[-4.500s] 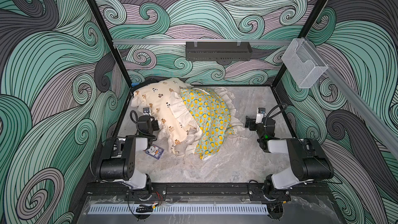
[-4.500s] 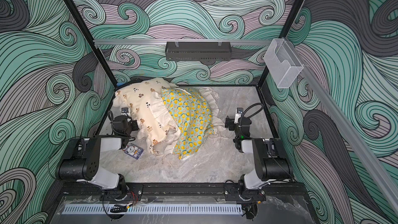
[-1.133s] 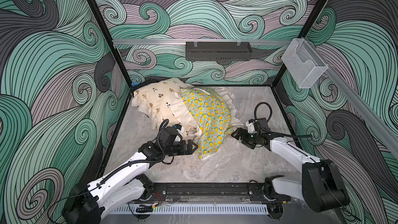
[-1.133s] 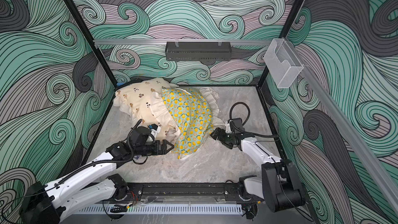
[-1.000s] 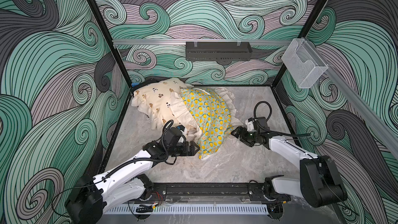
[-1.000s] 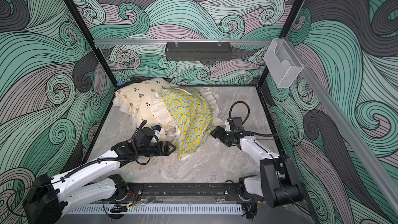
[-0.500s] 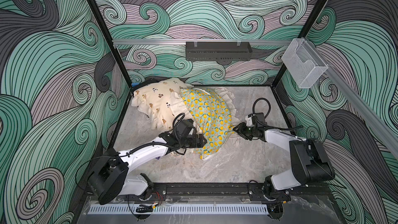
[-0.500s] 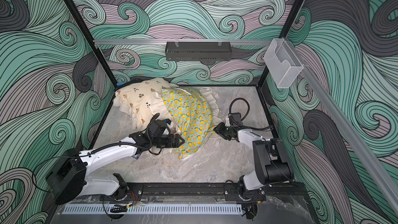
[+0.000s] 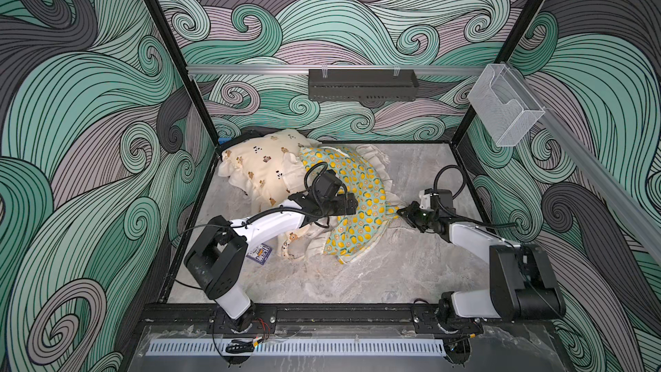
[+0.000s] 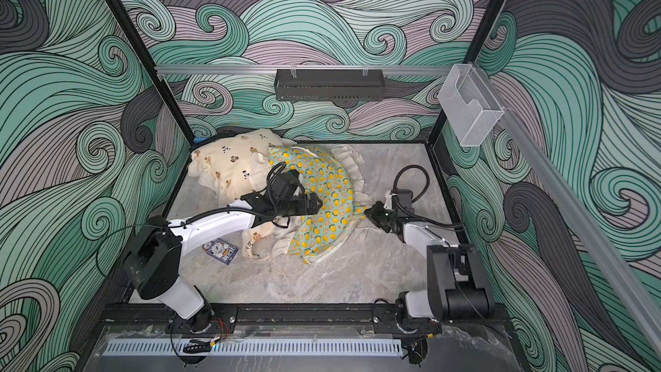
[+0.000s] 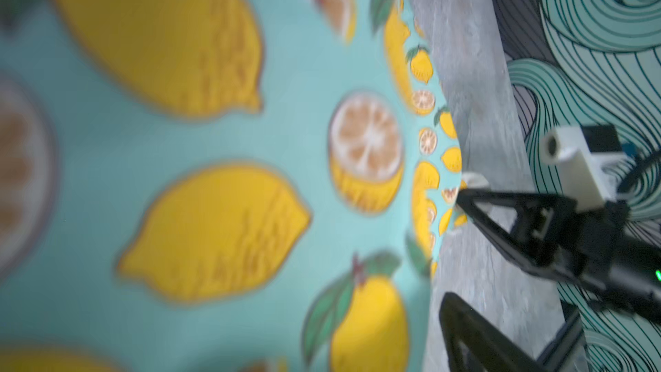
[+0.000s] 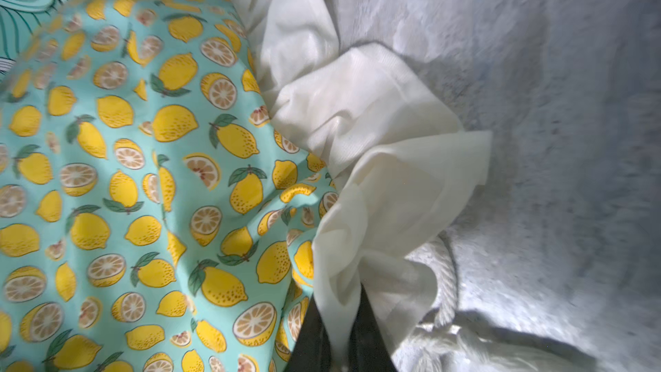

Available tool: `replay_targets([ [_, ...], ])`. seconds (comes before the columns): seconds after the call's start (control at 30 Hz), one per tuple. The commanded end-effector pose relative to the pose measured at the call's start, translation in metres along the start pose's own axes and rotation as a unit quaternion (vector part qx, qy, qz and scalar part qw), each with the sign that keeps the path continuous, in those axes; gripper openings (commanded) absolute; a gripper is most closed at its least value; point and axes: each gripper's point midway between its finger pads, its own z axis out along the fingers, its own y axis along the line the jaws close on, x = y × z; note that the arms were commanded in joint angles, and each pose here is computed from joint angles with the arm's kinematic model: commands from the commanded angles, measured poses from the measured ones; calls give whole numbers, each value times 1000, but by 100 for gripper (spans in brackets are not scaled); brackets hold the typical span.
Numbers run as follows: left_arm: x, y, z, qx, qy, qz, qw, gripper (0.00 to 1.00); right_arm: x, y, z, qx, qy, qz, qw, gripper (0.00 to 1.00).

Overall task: Zip up pillowcases
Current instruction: Adjust the pillowcase at the center of the board.

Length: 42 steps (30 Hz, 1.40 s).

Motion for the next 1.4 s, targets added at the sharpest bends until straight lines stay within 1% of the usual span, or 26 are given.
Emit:
replay_targets([
  [0.0,-30,1,8,-37,-30,32,998,97,-9,7,-18,-23,-28,-2,999,0],
  [0.1,-55,-12,26,-39,-51,55,996,97,-12,6,-36,-21,-30,3,999,0],
  [0.17,-67,-23,41,-30,-53,68,996,97,-15,9,-51,-24,-50,1,998,0],
  [0.23,-76,-38,54,-9,-52,84,995,97,-17,17,-69,-31,-75,-9,997,0],
  [0.3,-85,-53,65,10,-48,87,995,97,-20,30,-86,-49,-98,-23,994,0],
  [0.37,-92,-68,75,34,-49,91,994,97,-24,39,-104,-48,-119,-36,991,0],
  [0.43,-95,-80,84,56,-43,93,993,97,-29,39,-121,-28,-144,-39,988,0],
  [0.47,-94,-81,89,57,-36,93,993,97,-31,38,-126,-24,-154,-36,987,0],
  [0.6,-83,-77,97,56,-8,99,993,97,-30,33,-134,-7,-160,-28,987,0],
  [0.63,-79,-75,95,55,1,98,994,97,-31,30,-136,1,-168,-29,985,0],
  [0.73,-72,-66,77,47,13,101,994,97,-24,16,-133,29,-155,-20,987,0],
  [0.8,-68,-49,60,28,20,95,995,98,-20,11,-133,46,-144,-23,988,0],
  [0.9,-58,-14,34,-12,33,74,997,99,-16,-2,-133,76,-140,-26,987,3],
  [1.0,-35,11,12,-35,51,54,997,99,-7,-19,-128,112,-114,-14,987,1],
  [1.07,-13,22,1,-34,58,42,997,99,-3,-26,-126,127,-105,-7,986,0],
  [1.1,-4,22,-3,-25,59,43,997,98,-1,-27,-126,127,-101,-5,987,0],
  [1.13,11,24,-7,-17,63,52,997,98,0,-25,-126,121,-100,-6,988,0],
  [1.2,31,27,-13,-7,62,77,995,96,1,-21,-128,111,-104,-11,988,0],
  [1.3,51,24,-23,10,59,135,989,90,0,-21,-131,115,-107,-15,988,0],
  [1.37,61,28,-25,1,52,173,984,88,2,-18,-129,109,-98,-15,989,0],
])
